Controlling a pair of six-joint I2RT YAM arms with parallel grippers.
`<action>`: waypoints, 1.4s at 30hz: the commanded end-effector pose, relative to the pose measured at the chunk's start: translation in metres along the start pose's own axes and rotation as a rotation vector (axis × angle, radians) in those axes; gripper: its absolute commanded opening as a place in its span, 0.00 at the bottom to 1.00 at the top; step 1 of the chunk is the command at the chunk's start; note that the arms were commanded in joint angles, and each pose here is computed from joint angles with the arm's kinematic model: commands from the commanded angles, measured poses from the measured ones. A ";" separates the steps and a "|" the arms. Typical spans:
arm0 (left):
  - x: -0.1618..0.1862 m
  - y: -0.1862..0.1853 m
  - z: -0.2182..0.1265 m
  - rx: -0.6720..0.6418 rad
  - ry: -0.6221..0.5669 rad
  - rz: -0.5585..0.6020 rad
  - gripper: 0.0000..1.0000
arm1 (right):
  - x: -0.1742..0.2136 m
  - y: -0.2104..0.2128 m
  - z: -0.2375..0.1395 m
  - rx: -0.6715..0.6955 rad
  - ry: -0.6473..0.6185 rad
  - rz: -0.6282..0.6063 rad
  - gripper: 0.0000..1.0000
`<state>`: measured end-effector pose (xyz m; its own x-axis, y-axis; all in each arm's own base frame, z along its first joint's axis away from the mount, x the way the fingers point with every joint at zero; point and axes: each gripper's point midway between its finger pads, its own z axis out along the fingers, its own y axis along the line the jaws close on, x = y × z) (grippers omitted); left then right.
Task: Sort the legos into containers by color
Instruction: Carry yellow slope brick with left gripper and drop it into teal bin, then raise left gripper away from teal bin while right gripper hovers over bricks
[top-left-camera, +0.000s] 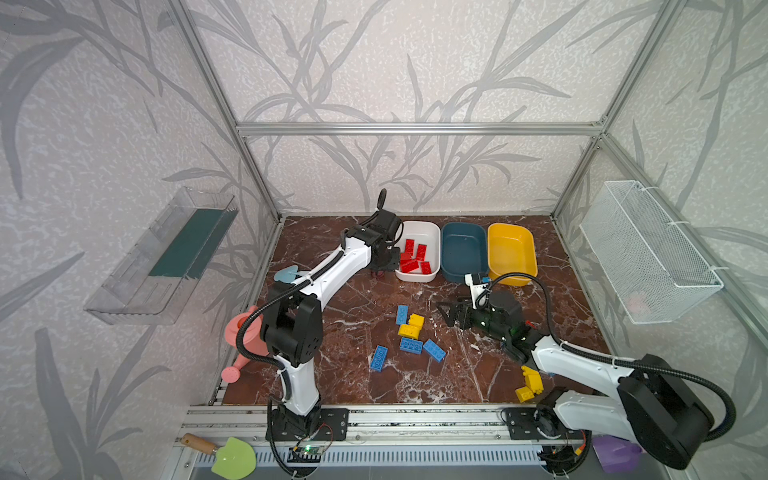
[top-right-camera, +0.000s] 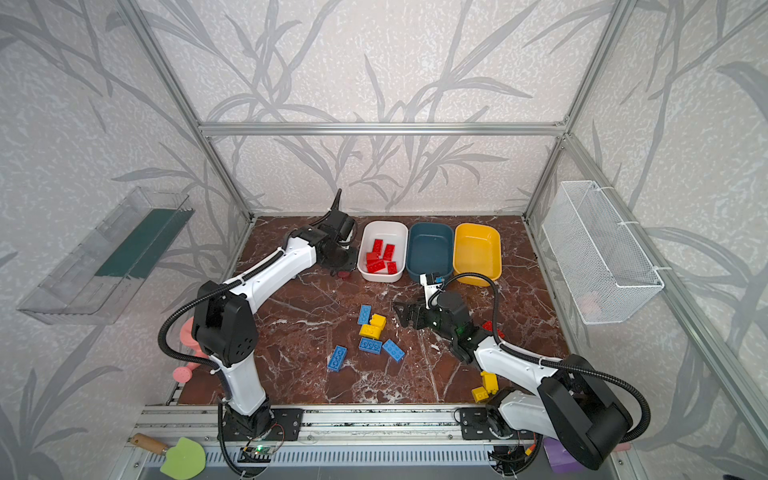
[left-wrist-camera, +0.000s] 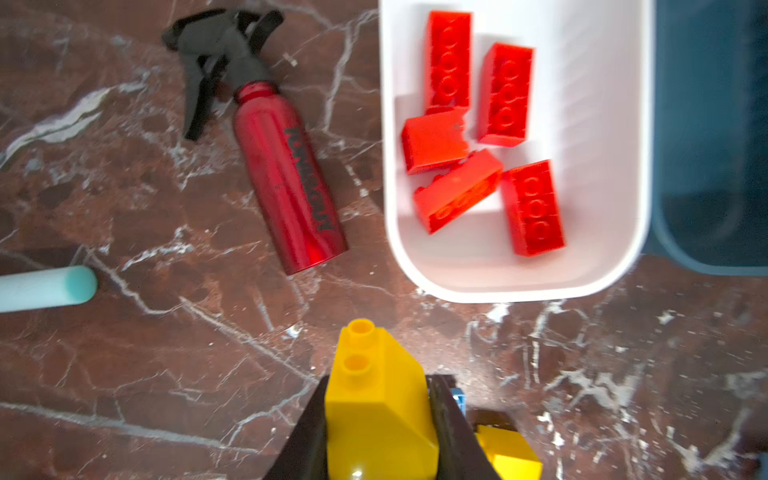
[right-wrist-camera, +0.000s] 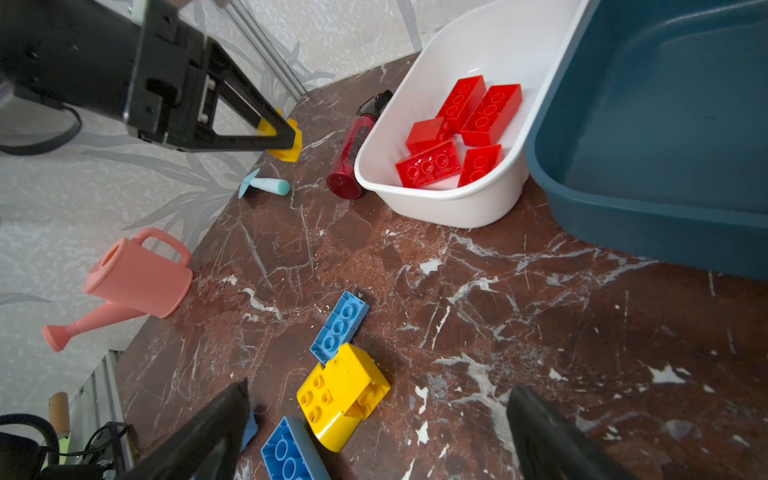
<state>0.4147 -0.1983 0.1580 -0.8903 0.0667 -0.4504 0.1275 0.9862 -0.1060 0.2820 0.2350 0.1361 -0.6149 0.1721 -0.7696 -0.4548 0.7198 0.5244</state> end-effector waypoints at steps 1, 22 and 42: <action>-0.009 -0.025 -0.002 0.090 0.010 0.033 0.28 | -0.005 0.006 -0.010 -0.011 -0.021 0.006 0.97; -0.061 -0.186 0.051 0.458 0.000 0.148 0.28 | -0.013 0.008 -0.075 0.104 0.024 -0.108 0.97; -0.066 -0.208 0.071 0.510 -0.012 0.136 0.60 | -0.007 0.004 -0.075 0.153 0.116 -0.140 0.97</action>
<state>0.4768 -0.4168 0.1157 -0.8716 0.1928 -0.4507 0.4110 0.7885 -0.4576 0.2365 0.1838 0.1658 -0.6245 0.0187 -0.7808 -0.4305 0.8260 0.3640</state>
